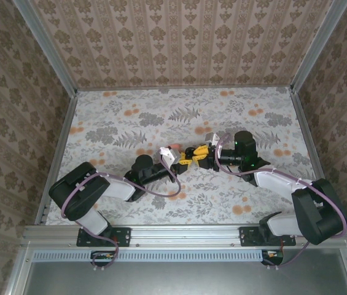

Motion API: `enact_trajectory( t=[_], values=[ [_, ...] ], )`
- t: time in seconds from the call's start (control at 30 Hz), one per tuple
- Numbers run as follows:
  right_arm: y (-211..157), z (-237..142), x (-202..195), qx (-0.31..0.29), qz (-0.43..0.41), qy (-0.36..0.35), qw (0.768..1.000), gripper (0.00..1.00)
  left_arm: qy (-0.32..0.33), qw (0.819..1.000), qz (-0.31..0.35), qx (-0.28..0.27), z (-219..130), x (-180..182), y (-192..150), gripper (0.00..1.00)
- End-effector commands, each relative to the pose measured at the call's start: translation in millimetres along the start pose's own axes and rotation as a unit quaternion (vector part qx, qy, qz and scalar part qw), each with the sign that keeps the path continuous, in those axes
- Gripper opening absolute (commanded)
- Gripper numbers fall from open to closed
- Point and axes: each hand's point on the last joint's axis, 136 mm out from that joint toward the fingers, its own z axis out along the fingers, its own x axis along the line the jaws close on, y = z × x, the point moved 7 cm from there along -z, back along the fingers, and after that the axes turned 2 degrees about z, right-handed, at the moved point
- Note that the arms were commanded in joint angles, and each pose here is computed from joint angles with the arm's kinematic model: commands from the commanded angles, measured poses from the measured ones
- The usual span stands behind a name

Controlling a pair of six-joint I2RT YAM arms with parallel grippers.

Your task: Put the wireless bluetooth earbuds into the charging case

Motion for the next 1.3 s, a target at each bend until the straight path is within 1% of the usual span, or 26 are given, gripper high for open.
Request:
enact_trajectory(
  t=[0.0,0.33,0.53,0.63,0.77,0.87,0.93,1.0,1.07,1.13,1.27],
  values=[
    [1.8,-4.4,-0.5,0.004,-0.001,-0.016,1.000,0.34,-0.005,0.998,0.022,-0.056,-4.0,-2.9,27.1,0.13],
    [13.9,-12.5,3.9,-0.011,-0.008,-0.037,0.999,0.48,-0.004,0.998,0.023,-0.055,-4.6,-3.0,26.5,0.13],
    [30.9,-22.3,14.1,-0.039,-0.016,-0.035,0.998,0.54,0.002,0.999,0.025,-0.048,-4.4,-1.7,23.5,0.13],
    [38.0,-28.4,20.4,-0.046,-0.006,-0.036,0.998,0.56,0.007,0.999,0.027,-0.044,-4.4,-0.5,22.0,0.13],
    [44.1,-36.5,24.9,-0.030,0.052,-0.055,0.997,0.58,0.012,0.999,0.028,-0.042,-4.6,0.1,21.2,0.13],
    [42.1,-41.4,24.9,-0.002,0.126,-0.080,0.989,0.58,0.015,0.999,0.027,-0.040,-4.8,0.3,20.6,0.13],
    [39.0,-44.8,23.8,0.020,0.184,-0.105,0.977,0.57,0.017,0.999,0.028,-0.038,-4.9,0.8,20.9,0.13],
    [34.5,-48.6,19.2,0.040,0.247,-0.145,0.957,0.57,0.020,0.999,0.027,-0.036,-4.9,1.3,20.4,0.13],
    [31.5,-50.7,17.6,0.047,0.301,-0.165,0.938,0.55,0.021,0.999,0.028,-0.034,-5.1,1.0,20.6,0.13],
    [31.1,-51.0,18.7,0.042,0.332,-0.164,0.928,0.53,0.025,0.999,0.028,-0.032,-5.3,2.0,20.7,0.13],
    [31.9,-48.4,23.0,0.031,0.367,-0.154,0.917,0.51,0.027,0.999,0.029,-0.028,-6.1,1.8,20.6,0.13]
  ],
)
